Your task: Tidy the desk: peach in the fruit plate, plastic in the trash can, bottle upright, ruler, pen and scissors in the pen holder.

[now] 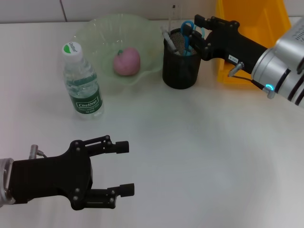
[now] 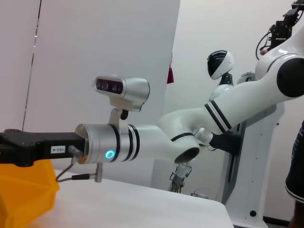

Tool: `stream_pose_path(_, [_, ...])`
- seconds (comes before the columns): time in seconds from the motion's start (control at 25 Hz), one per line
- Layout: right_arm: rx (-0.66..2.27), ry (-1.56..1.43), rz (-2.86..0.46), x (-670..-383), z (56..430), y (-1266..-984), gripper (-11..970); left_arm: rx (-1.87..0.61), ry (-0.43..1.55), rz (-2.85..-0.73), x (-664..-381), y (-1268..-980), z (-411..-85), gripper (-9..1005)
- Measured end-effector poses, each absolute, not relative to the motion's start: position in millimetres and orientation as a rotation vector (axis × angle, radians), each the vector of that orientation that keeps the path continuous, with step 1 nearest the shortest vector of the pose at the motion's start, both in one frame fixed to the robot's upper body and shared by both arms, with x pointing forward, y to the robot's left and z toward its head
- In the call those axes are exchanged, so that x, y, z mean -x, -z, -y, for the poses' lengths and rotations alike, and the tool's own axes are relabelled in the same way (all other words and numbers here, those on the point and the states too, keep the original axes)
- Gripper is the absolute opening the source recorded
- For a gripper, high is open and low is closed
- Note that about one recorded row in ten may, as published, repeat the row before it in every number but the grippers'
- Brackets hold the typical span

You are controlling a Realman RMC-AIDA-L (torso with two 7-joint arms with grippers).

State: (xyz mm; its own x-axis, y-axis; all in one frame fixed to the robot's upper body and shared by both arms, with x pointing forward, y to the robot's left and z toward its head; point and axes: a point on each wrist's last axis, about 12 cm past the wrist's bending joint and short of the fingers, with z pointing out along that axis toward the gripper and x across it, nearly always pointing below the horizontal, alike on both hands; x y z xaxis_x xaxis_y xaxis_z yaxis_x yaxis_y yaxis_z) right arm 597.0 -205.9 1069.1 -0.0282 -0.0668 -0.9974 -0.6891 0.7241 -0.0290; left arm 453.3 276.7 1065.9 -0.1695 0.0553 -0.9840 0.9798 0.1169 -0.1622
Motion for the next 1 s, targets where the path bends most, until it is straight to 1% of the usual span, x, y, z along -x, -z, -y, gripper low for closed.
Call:
stream_pose_path(0.04, [0.634, -0.569, -1.523, -595, 207, -1070, 145, -1.089, 1.212, -1.427, -453, -1066, -277, 827])
stream_pose_path(0.12, [0.569, -0.656, -1.451, -583, 218, -1077, 221, -1.088, 1.209, -1.425, -453, -1066, -277, 827])
stream_pose_path(0.16, [0.569, -0.656, -1.451, -583, 218, -1077, 258, -1.084, 1.205, -1.425, -453, -1066, -278, 827])
stream_pose_path(0.28, [0.484, -0.815, -1.354, -563, 241, -1092, 370, -1.071, 1.191, -1.428, -453, -1067, -282, 827])
stream_pose_path(0.32, [0.493, -0.93, -1.34, -549, 256, -1102, 406, -1.066, 1.186, -1.429, -454, -1068, -284, 827])
stream_pose_path(0.36, [0.493, -0.93, -1.34, -549, 256, -1102, 442, -1.062, 1.179, -1.43, -454, -1068, -286, 827])
stream_pose_path(0.48, [0.642, -1.051, -1.373, -525, 272, -1108, 549, -1.048, 1.159, -1.438, -454, -1069, -292, 827])
stream_pose_path(0.52, [0.779, -1.093, -1.394, -509, 277, -1106, 766, -1.034, 1.143, -1.446, -453, -1070, -297, 827])
stream_pose_path(0.56, [0.779, -1.093, -1.394, -509, 277, -1106, 777, -1.034, 1.143, -1.446, -453, -1070, -297, 827])
stream_pose_path(0.64, [0.912, -1.139, -1.427, -494, 277, -1098, 799, -1.028, 1.132, -1.454, -453, -1070, -300, 827])
stream_pose_path(0.72, [1.024, -1.2, -1.478, -479, 270, -1085, 821, -1.027, 1.118, -1.466, -453, -1070, -304, 827])
stream_pose_path(0.8, [1.036, -1.21, -1.496, -475, 269, -1081, 843, -1.028, 1.116, -1.468, -454, -1070, -305, 827])
stream_pose_path(0.92, [1.023, -1.212, -1.545, -467, 265, -1070, 843, -1.026, 1.109, -1.476, -454, -1069, -306, 827])
stream_pose_path(1.0, [1.017, -1.207, -1.553, -466, 265, -1068, 843, -1.024, 1.106, -1.484, -454, -1068, -305, 827])
